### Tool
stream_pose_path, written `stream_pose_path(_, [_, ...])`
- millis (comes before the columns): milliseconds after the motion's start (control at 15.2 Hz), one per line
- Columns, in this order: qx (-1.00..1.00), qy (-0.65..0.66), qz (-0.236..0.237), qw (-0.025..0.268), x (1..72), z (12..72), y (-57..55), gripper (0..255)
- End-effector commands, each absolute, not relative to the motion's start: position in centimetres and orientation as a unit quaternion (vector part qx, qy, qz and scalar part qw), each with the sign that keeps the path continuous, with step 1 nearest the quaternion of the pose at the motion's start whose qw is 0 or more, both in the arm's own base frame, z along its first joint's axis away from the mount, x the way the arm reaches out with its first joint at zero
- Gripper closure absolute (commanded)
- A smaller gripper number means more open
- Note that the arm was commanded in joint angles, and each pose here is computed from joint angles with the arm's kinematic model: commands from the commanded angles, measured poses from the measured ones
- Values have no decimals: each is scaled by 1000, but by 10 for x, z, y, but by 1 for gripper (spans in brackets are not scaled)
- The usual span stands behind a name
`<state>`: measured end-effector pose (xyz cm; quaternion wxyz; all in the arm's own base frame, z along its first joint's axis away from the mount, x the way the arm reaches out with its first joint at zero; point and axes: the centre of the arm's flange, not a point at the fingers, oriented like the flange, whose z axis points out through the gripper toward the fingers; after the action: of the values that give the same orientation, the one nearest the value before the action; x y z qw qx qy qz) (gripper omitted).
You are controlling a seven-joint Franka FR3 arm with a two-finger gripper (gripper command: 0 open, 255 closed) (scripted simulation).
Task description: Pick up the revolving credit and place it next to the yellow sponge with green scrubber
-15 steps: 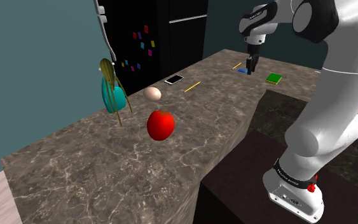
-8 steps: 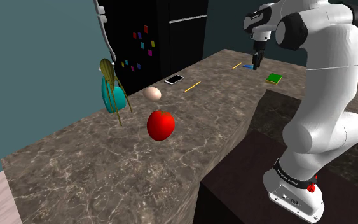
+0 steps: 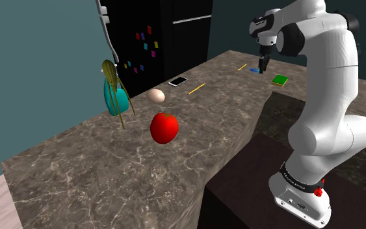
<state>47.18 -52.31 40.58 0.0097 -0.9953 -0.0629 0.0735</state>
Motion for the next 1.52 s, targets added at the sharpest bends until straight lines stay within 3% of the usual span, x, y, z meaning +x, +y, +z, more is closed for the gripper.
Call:
stream_pose_path(0, [-995, -63, 73, 9, 471, 395, -523, 255])
stream_pose_path(594, [-995, -63, 73, 9, 471, 349, -523, 255])
stream_pose_path(1056, [-995, -63, 73, 9, 471, 349, -523, 255])
stream_pose_path(1122, [-995, -63, 73, 9, 471, 349, -523, 0])
stream_pose_path(1452, [-995, -63, 73, 9, 471, 349, -523, 0])
